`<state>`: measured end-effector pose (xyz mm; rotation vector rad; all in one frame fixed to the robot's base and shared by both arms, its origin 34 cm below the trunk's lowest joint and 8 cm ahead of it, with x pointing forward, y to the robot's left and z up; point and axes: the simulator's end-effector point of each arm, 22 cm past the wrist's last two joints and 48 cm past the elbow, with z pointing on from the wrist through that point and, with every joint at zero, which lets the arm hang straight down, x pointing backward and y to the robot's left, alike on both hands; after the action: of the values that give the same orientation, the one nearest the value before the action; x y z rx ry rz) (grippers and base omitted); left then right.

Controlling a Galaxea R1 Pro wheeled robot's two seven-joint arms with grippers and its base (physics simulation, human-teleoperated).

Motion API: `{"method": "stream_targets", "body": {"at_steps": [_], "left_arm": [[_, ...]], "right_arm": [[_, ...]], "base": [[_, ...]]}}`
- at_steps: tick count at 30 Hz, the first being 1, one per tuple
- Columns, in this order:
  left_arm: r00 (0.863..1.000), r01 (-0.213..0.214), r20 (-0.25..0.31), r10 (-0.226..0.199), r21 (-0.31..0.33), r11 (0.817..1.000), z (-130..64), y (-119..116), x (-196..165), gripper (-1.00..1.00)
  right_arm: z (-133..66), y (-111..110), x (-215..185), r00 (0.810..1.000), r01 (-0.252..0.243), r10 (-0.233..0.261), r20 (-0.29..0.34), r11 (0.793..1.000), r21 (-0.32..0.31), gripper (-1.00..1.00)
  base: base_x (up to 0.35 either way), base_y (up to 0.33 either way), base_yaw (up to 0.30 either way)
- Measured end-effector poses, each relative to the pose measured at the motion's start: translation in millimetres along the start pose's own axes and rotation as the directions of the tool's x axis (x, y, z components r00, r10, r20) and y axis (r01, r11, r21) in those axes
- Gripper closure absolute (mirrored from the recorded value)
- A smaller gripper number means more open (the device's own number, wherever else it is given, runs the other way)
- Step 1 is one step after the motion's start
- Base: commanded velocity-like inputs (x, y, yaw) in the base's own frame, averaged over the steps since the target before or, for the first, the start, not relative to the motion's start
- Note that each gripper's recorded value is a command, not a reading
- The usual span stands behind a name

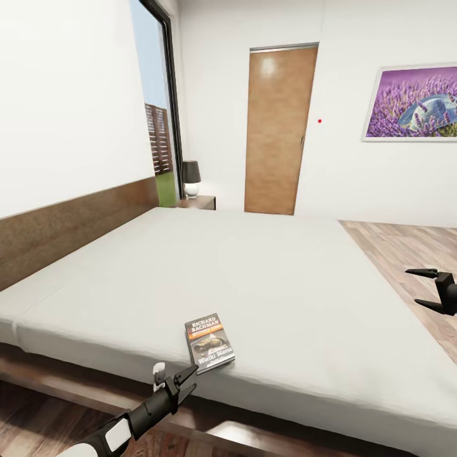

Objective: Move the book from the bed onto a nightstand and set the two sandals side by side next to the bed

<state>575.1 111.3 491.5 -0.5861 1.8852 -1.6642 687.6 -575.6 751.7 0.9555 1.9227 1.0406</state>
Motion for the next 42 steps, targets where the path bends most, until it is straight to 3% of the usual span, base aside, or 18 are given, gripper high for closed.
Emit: {"method": "stream_targets", "body": {"at_steps": [42], "left_arm": [[1.000,0.000,-0.004,0.000,-0.004,1.000,1.7,0.7,2.2,-1.00]], "right_arm": [[0.1,0.0,0.1,1.000,0.000,0.000,0.000,1.000,0.000,-1.00]], "base": [[0.013,0.000,0.000]]}}
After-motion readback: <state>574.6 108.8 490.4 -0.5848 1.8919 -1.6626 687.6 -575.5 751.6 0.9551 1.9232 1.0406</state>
